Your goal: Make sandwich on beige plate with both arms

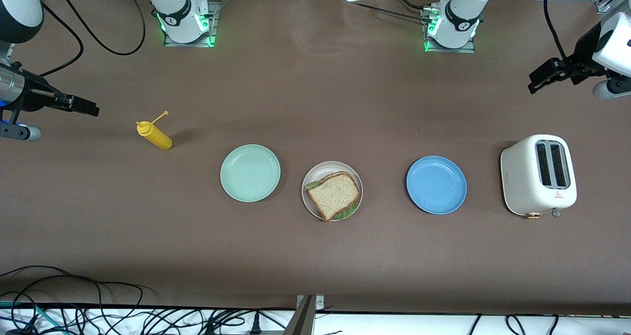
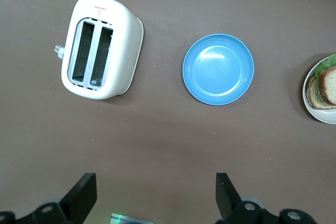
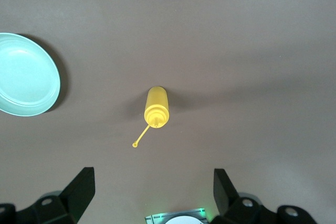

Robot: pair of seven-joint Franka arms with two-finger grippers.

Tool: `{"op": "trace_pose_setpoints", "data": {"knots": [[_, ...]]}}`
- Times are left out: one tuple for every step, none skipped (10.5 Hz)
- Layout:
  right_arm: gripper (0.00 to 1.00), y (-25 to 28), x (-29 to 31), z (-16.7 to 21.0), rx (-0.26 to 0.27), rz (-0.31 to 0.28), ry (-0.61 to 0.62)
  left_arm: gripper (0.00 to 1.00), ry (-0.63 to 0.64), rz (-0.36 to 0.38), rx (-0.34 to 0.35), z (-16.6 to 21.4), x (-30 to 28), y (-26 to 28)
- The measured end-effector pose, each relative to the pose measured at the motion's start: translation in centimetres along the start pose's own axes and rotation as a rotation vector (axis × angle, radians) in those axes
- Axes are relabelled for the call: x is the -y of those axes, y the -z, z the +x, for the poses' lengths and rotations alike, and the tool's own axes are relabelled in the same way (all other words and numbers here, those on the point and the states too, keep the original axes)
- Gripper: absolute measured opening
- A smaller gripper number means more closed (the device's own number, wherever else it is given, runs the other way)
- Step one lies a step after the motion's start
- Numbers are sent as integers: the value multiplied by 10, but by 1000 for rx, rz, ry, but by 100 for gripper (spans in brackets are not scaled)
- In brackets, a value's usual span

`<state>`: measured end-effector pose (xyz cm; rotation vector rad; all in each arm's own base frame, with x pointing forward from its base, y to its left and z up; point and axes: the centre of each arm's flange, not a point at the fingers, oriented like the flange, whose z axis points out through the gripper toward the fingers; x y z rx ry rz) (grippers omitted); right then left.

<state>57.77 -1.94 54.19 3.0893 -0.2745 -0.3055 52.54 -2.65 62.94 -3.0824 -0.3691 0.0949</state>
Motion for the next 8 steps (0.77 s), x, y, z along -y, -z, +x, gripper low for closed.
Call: {"op": "trace_pose_setpoints", "data": {"knots": [[100,0,0,1,-2,1,0,100,6,-1,0,1,3,0],[100,0,0,1,-4,1,0,100,9,-1,0,2,5,0],[100,0,0,1,-4,1,-1,100,10,-1,0,2,5,0],[100,0,0,1,-4,2,-2,100,10,-1,1,2,5,-1],[100,0,0,1,-4,2,-3,100,10,-1,3,3,5,-1],[100,0,0,1,-4,2,-4,100,10,0,3,3,5,-2],[100,0,0,1,-4,3,-4,100,9,0,4,3,4,-2],[100,0,0,1,-4,3,-5,100,9,0,4,3,4,-2]]}}
